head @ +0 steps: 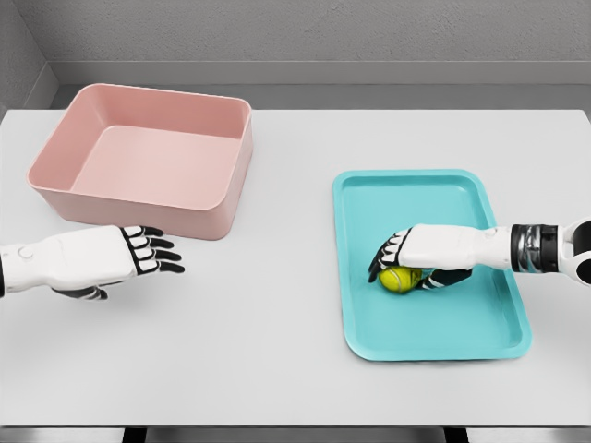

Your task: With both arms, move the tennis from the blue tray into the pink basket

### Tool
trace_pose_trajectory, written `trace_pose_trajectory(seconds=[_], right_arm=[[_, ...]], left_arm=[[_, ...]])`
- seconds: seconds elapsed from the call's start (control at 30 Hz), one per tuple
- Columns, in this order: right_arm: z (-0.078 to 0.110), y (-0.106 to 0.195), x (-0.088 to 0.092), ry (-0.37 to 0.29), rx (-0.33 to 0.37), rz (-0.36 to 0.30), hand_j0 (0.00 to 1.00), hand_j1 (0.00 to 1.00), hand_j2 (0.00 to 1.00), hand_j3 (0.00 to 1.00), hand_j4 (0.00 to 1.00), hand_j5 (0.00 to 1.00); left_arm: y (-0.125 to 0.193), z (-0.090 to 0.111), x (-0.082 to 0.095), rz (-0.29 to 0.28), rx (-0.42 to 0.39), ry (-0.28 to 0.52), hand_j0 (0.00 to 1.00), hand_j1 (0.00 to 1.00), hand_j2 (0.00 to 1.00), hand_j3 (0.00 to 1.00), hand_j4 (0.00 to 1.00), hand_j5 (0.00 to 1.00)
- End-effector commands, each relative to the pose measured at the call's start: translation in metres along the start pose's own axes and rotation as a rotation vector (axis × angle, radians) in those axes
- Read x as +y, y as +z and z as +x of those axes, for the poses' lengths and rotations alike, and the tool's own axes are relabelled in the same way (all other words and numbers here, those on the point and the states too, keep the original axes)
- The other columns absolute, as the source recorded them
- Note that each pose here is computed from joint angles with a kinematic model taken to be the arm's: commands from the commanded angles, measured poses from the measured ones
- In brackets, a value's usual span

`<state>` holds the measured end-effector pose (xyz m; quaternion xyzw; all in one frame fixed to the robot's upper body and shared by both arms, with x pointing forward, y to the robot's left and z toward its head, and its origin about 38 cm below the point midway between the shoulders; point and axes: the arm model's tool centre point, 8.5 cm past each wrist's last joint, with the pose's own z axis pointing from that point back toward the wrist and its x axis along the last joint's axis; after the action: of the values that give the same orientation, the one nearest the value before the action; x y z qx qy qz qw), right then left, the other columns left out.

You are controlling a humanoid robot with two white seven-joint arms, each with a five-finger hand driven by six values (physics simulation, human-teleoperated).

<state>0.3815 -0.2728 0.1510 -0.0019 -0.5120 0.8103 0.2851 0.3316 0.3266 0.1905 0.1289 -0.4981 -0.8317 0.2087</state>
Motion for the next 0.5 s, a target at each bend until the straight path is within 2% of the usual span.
trace_pose_trajectory(seconds=[0.0, 0.23, 0.47], right_arm=[[-0.001, 0.000, 0.002, 0.001, 0.004, 0.007, 0.61, 0.61, 0.61, 0.61, 0.61, 0.61], [-0.001, -0.001, -0.002, 0.009, 0.002, 0.002, 0.56, 0.56, 0.56, 0.56, 0.56, 0.56], [-0.002, 0.002, -0.016, 0.036, 0.007, -0.021, 0.56, 0.56, 0.56, 0.56, 0.56, 0.56]], left_arm=[[0.000, 0.000, 0.000, 0.003, 0.001, 0.004, 1.00, 1.00, 1.00, 1.00, 1.00, 1.00], [0.000, 0.000, 0.000, 0.003, 0.001, 0.004, 1.00, 1.00, 1.00, 1.00, 1.00, 1.00], [0.000, 0.000, 0.001, 0.004, 0.000, 0.005, 1.00, 1.00, 1.00, 1.00, 1.00, 1.00]])
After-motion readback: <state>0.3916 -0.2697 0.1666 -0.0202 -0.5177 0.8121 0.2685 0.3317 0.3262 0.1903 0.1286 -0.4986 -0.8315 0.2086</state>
